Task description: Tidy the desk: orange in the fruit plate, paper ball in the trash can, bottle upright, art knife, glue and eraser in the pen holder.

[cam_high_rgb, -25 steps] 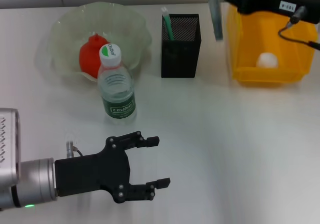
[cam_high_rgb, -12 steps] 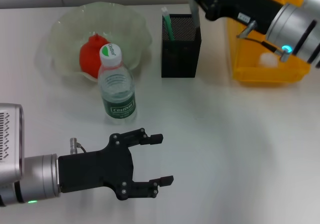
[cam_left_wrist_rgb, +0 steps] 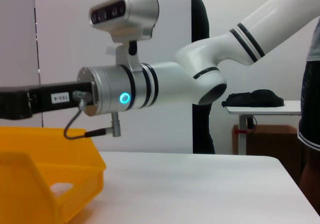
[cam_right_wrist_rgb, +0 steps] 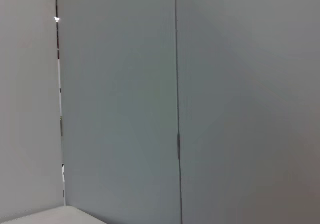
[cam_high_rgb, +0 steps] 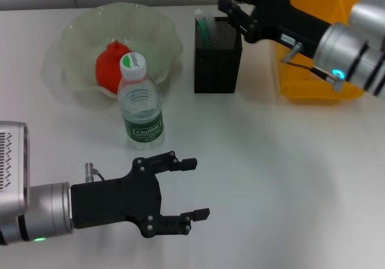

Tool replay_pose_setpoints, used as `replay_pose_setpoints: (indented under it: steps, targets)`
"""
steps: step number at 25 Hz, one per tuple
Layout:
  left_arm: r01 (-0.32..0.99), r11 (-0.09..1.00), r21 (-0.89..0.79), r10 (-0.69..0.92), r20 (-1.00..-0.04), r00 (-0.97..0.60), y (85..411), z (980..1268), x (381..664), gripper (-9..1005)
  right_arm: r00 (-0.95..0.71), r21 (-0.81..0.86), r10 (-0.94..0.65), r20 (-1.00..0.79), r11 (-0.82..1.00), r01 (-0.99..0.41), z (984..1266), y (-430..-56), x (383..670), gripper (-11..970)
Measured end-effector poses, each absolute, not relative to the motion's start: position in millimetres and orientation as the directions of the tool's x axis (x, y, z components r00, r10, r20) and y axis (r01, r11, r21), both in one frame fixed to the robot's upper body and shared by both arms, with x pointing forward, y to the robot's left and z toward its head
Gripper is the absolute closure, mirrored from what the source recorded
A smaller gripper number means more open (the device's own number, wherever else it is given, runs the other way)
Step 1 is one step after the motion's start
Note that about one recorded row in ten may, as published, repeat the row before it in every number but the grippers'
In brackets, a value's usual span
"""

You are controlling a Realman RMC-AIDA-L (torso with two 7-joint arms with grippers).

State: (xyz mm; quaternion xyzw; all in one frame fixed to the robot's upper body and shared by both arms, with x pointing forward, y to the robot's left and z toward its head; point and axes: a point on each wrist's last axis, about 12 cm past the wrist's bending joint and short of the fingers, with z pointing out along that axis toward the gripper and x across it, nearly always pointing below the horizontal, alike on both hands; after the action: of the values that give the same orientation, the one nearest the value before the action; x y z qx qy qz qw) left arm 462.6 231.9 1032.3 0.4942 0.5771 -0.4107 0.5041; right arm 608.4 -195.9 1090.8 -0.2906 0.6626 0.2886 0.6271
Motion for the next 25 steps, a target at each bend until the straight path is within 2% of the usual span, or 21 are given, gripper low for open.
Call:
replay_pose_setpoints:
  steps: [3,4,6,7,9,10,11,12,13,14,16,23,25]
  targets:
    - [0.984,0.178,0.025,0.149,-0.989,-0.001,232.5,1033.4,463.1,183,-0.088,0.086,0.028,-0.996,0.635,-0.767,1089.9,-206.3,595.5,719]
    - [0.984,0.178,0.025,0.149,-0.989,-0.001,232.5,1033.4,463.1,183,-0.122,0.125,0.047,-0.991,0.599,-0.791,1088.7,-217.4,579.7,696]
    - [0.984,0.178,0.029,0.147,-0.989,0.002,233.3,1034.5,463.4,183,-0.141,0.144,0.049,-0.989,0.565,-0.812,1086.0,-230.6,559.0,613]
    - [0.984,0.178,0.029,0.147,-0.989,0.002,233.3,1034.5,463.4,183,-0.141,0.144,0.049,-0.989,0.565,-0.812,1086.0,-230.6,559.0,572]
    - [0.983,0.181,0.027,0.145,-0.989,0.001,235.1,1035.0,462.8,183,-0.122,0.107,0.001,-0.993,0.481,-0.87,1082.6,-247.1,523.3,489]
    - [0.983,0.181,0.027,0.145,-0.989,0.001,235.1,1035.0,462.8,183,-0.122,0.107,0.001,-0.993,0.481,-0.87,1082.6,-247.1,523.3,451]
    - [0.983,0.183,0.025,0.145,-0.989,-0.002,236.1,1035.0,462.6,183,-0.13,0.095,-0.052,-0.99,0.43,-0.898,1073.6,-261.1,497.7,414]
    - [0.983,0.183,0.025,0.145,-0.989,-0.002,236.1,1035.0,462.6,183,-0.13,0.095,-0.052,-0.99,0.43,-0.898,1073.6,-261.1,497.7,376]
    - [0.983,0.184,0.022,0.146,-0.989,-0.005,237.0,1035.0,462.5,183,-0.137,0.086,-0.117,-0.984,0.361,-0.929,1064.9,-272.0,476.8,338]
    - [0.983,0.184,0.022,0.146,-0.989,-0.005,237.0,1035.0,462.5,183,-0.137,0.086,-0.117,-0.984,0.361,-0.929,1064.9,-272.0,476.8,301]
    - [0.984,0.18,0.019,0.149,-0.989,-0.008,238.2,1034.8,461.7,183,-0.146,0.095,-0.16,-0.976,0.291,-0.952,1055.6,-284.7,454.5,245]
    - [0.984,0.178,0.021,0.149,-0.989,-0.006,240.1,1035.6,461.8,183,-0.149,0.104,-0.144,-0.978,0.278,-0.955,1050.5,-290.3,444.8,119]
    - [0.984,0.178,0.021,0.15,-0.989,-0.006,240.3,1035.7,461.8,183,-0.149,0.103,-0.147,-0.978,0.281,-0.954,1050.2,-290.2,445.7,119]
